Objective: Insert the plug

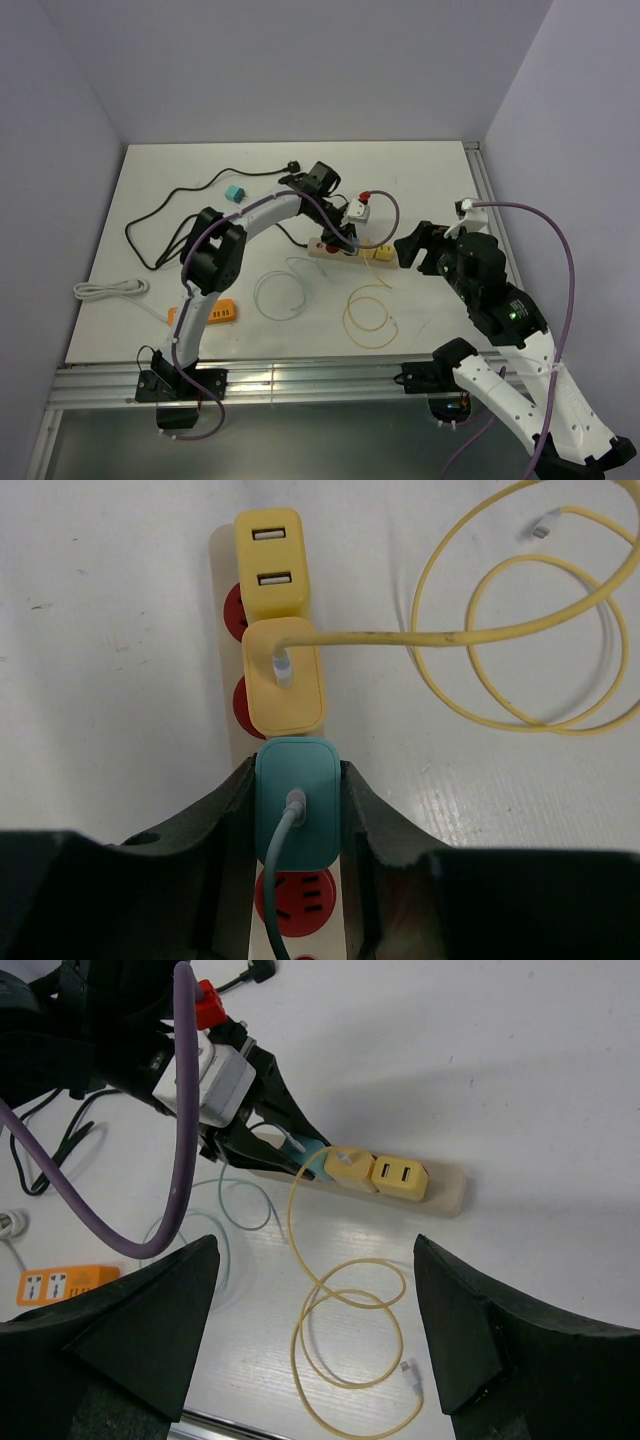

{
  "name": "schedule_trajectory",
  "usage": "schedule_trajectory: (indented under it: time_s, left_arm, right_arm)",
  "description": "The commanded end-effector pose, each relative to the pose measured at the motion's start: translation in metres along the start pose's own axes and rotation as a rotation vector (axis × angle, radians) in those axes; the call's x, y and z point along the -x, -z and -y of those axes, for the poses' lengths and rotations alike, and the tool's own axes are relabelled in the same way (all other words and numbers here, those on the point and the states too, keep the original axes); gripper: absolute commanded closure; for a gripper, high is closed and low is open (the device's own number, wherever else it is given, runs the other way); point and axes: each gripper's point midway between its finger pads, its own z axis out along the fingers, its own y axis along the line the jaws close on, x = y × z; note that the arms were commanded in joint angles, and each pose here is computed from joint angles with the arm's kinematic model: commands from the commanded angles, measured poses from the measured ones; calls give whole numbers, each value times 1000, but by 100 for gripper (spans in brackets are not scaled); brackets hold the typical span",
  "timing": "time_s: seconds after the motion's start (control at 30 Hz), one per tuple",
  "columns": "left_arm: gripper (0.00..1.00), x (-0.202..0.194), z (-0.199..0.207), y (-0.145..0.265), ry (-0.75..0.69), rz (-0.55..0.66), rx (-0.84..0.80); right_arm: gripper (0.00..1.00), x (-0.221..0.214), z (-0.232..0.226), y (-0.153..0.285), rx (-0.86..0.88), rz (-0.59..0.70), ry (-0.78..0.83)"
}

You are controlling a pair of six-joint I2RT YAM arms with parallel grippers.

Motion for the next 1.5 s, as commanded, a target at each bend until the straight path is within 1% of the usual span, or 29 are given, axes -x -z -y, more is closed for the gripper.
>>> schedule_trajectory:
  time_s: [0.0,0.03,0.07,0.13,0.17,0.23,0.33,0.43,0.63,0.7,0.8,0.97,1.1,1.27,1.47]
  left_arm:
    - [100,-30,4,-23,87,-55,10]
    - [100,-29,6,-25,87,-47,13]
    - [100,-30,8,-25,120,-45,26]
    - [100,-26,7,-25,95,-24,64]
    - [100,-35,11,-27,152,-36,94]
    - [100,-25,4,-23,142,-14,147]
    - [100,-35,7,-23,196,-43,171]
    - [100,-47,14,-24,237,-97,154]
    - [100,-77,34,-19,255,-203,121]
    - [100,-82,39,-19,228,-200,131]
    - [100,-90,49,-17,234,-207,138]
    - [100,-115,55,-11,279,-280,157]
    - [100,-122,54,-7,302,-288,157]
    - [100,-121,55,-2,308,-250,143]
    - [100,-140,62,-13,339,-270,103]
  right_arm:
    - [15,9,1,-1,-1,42,-12]
    - [15,8,1,-1,-3,40,-12]
    - [15,8,-1,-1,6,37,-10]
    - [15,7,-1,-2,8,34,-10]
    - [15,7,-2,-2,12,34,-10]
    - [15,6,-2,-2,15,30,-8]
    - [15,7,-4,0,23,36,-9]
    - [15,7,-3,1,22,37,-5]
    - [15,6,-4,1,33,35,-1]
    - [15,6,-4,0,35,32,1]
    - [15,6,-5,-1,35,32,2]
    - [15,5,-6,-1,42,27,3]
    - [15,3,-8,-2,52,18,6]
    - [15,2,-8,-1,52,10,8]
    - [15,-2,-11,-7,65,-16,5]
